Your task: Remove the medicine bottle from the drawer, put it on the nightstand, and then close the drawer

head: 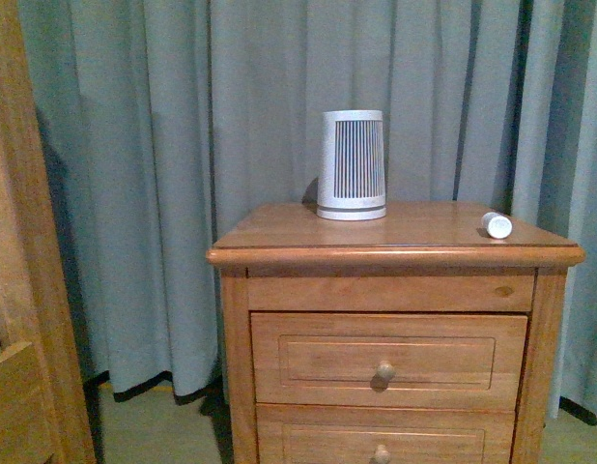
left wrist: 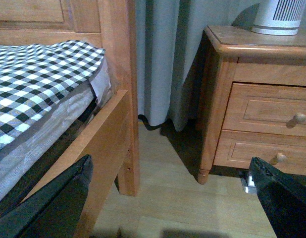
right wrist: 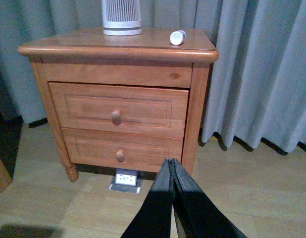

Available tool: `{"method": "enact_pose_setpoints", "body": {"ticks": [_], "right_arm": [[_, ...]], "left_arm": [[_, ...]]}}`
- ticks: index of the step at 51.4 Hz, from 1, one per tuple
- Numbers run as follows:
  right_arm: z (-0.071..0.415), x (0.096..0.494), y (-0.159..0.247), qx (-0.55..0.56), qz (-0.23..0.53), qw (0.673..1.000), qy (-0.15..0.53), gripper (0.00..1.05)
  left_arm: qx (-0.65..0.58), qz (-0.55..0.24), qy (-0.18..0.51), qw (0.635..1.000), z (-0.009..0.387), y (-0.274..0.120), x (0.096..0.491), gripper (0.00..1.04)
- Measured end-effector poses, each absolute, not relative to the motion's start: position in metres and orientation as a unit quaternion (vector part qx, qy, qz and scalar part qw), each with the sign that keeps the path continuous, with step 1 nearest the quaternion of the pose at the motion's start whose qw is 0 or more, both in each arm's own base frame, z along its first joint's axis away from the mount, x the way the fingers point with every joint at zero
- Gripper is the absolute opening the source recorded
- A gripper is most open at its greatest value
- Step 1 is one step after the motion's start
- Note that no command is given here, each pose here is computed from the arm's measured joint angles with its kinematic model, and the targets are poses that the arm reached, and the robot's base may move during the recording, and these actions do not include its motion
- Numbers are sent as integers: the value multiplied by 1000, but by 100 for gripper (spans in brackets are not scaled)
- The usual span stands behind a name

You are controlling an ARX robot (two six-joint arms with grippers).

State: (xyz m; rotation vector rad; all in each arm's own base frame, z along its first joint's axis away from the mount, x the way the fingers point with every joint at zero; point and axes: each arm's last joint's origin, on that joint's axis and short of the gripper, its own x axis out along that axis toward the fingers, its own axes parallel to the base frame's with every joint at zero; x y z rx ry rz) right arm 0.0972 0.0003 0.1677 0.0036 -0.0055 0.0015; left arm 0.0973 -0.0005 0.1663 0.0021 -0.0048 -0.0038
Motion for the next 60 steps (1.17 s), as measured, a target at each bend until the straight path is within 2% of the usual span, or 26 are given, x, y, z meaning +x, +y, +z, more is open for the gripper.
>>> {"method": "enact_pose_setpoints", "body": {"ticks": [4, 5, 9, 16, 30, 60], "right_arm": [[168, 97, 0, 1, 1, 1000, -3, 3], [168, 97, 0, 1, 1, 1000, -3, 6], [168, 97, 0, 1, 1, 1000, -3, 20], [168, 97, 0, 1, 1, 1000, -3, 55], [168, 97, 0, 1, 1, 1000, -3, 99], [168, 97, 0, 1, 1, 1000, -3, 98]], "left_arm": [[1, -2, -2, 1000, 166, -1, 97, 98], [1, -2, -2, 1000, 166, -1, 97, 98], [1, -2, -2, 1000, 166, -1, 97, 98], [1, -2, -2, 1000, 166, -1, 97, 98], [1, -2, -2, 1000, 166, -1, 97, 98], [1, -2, -2, 1000, 166, -1, 97, 98]]}}
